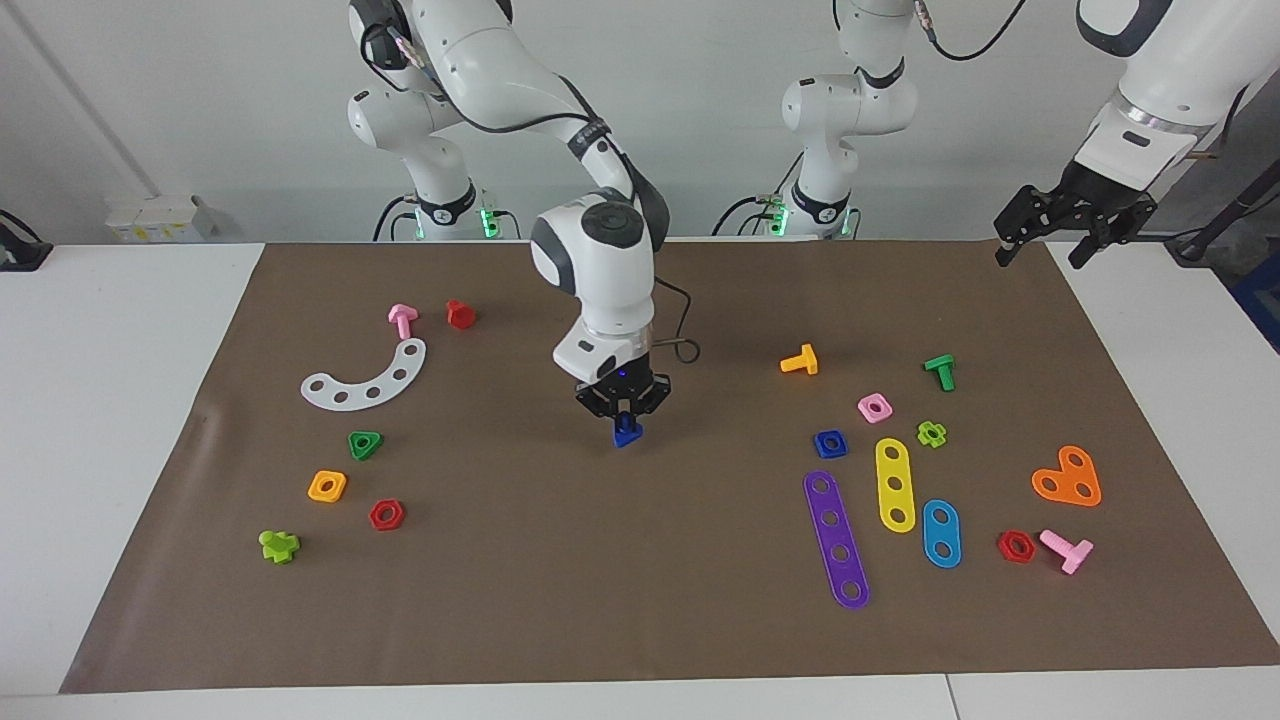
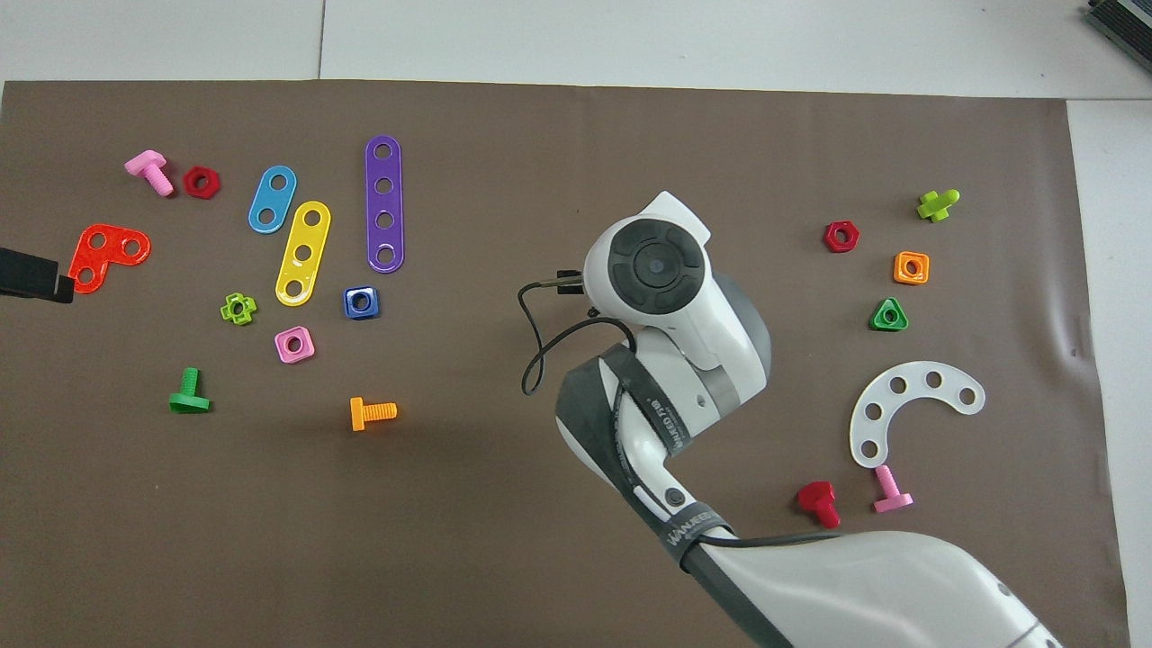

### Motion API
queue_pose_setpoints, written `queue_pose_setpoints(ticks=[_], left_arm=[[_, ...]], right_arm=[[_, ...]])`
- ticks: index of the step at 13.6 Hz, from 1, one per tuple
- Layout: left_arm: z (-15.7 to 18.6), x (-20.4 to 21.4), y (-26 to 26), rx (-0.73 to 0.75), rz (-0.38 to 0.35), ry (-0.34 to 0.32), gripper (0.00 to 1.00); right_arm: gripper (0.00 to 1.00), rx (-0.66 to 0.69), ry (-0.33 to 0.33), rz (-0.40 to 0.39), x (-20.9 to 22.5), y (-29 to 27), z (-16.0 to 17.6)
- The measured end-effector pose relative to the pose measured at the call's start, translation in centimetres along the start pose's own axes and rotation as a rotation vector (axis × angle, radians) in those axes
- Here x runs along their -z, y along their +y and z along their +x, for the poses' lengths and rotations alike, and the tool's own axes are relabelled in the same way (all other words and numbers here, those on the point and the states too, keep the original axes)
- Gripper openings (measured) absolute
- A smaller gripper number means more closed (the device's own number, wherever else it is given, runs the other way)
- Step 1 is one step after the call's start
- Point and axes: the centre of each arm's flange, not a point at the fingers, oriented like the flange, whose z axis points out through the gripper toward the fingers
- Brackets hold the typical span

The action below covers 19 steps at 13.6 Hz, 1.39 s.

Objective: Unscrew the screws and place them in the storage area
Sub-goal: 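Carry the blue bolt beside the green triangle nut and release it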

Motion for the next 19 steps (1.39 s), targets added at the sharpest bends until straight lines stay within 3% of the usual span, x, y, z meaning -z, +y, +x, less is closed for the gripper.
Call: queue_pose_setpoints(ticks=[3, 7, 11, 16, 17, 19], left_arm=[[0.0, -0.1, 0.1, -0.001, 0.000, -0.003, 1.00], [0.0, -0.1, -0.2, 0.003, 0.000, -0.003, 1.00], [0.0, -0.1, -0.1, 0.003, 0.000, -0.003, 1.00], [0.0, -0.1, -0.2, 0.003, 0.000, -0.003, 1.00], [0.0, -0.1, -0.2, 0.003, 0.000, -0.003, 1.00], [0.0, -0.1, -0.2, 0.003, 0.000, -0.003, 1.00]], right_arm=[[0.19, -0.004, -0.012, -0.033, 4.3, 10.4, 3.0], [0.19, 0.023, -0.050, -0.064, 0.6, 22.4, 2.4], [0.19, 0.034, -0.008, -0.058, -6.0, 27.6, -1.7], [0.19, 0.025, -0.023, -0.059, -7.3, 28.3, -3.0], [0.24, 0.025, -0.024, -0.059, -7.3, 28.3, -3.0], [0.48, 0.023, -0.023, -0.058, -7.2, 28.3, -3.0]])
